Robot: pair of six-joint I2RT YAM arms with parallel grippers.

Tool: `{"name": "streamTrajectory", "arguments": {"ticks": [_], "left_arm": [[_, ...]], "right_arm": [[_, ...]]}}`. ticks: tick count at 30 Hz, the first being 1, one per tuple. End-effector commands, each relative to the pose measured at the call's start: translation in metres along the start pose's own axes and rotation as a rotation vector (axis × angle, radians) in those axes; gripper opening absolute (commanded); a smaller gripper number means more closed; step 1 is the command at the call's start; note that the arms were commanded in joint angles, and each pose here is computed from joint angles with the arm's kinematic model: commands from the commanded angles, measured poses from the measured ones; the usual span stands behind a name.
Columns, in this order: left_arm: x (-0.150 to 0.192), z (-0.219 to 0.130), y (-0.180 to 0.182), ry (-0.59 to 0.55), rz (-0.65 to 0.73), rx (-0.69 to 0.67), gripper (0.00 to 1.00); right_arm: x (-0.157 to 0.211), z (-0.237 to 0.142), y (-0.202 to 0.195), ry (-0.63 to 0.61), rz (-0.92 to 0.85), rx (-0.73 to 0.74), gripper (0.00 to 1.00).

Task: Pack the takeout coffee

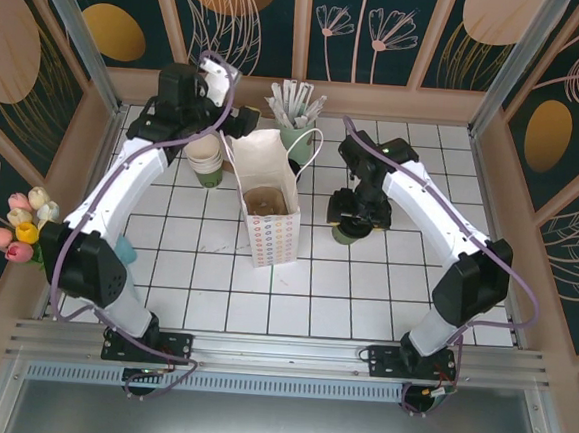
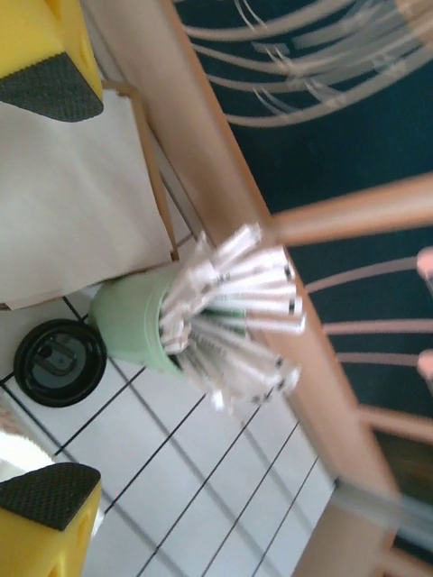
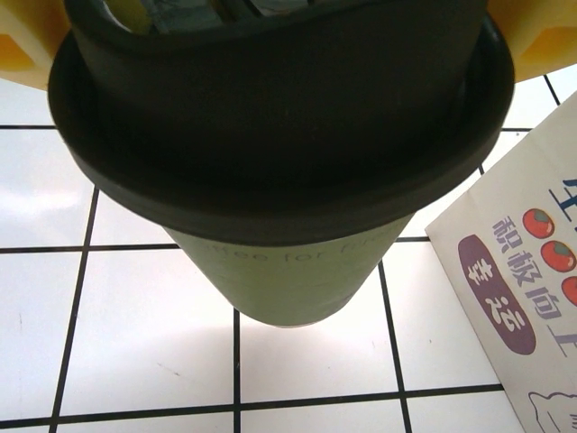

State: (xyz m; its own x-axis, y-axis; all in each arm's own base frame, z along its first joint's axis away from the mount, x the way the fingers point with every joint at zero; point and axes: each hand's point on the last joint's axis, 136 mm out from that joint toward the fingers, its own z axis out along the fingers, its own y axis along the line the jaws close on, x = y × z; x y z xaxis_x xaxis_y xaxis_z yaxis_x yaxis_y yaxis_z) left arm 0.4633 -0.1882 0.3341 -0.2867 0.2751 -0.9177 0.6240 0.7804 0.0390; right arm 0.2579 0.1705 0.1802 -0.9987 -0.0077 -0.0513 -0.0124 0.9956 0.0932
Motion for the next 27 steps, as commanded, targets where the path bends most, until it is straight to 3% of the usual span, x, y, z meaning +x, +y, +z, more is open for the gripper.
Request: {"name": "streamTrajectory", "arguments": {"ticks": [1, 8, 13, 15, 19, 27], "left_arm": [[0.028, -0.002, -0.041, 0.136, 0.182, 0.276, 0.98], [0.048, 0.018, -0.042, 0.276, 0.222, 0.390, 0.89], [0.060, 0.039, -0.027, 0.356, 0.206, 0.356, 0.80], [0.059, 0.039, -0.030, 0.348, 0.208, 0.377, 0.71], [0.050, 0.032, -0.038, 0.299, 0.186, 0.397, 0.42], [0.046, 0.013, -0.045, 0.254, 0.026, 0.345, 0.07]], "right_arm": [[0.010, -0.006, -0.007, -0.001, 0.017, 0.020, 0.74], [0.005, -0.010, -0.006, -0.018, 0.010, 0.022, 0.74], [0.002, -0.012, -0.005, -0.030, 0.009, 0.024, 0.74], [0.002, -0.013, -0.004, -0.034, 0.007, 0.023, 0.74], [0.001, -0.016, -0.002, -0.040, 0.005, 0.008, 0.74], [-0.005, -0.044, 0.010, -0.109, -0.001, -0.072, 0.73]]}}
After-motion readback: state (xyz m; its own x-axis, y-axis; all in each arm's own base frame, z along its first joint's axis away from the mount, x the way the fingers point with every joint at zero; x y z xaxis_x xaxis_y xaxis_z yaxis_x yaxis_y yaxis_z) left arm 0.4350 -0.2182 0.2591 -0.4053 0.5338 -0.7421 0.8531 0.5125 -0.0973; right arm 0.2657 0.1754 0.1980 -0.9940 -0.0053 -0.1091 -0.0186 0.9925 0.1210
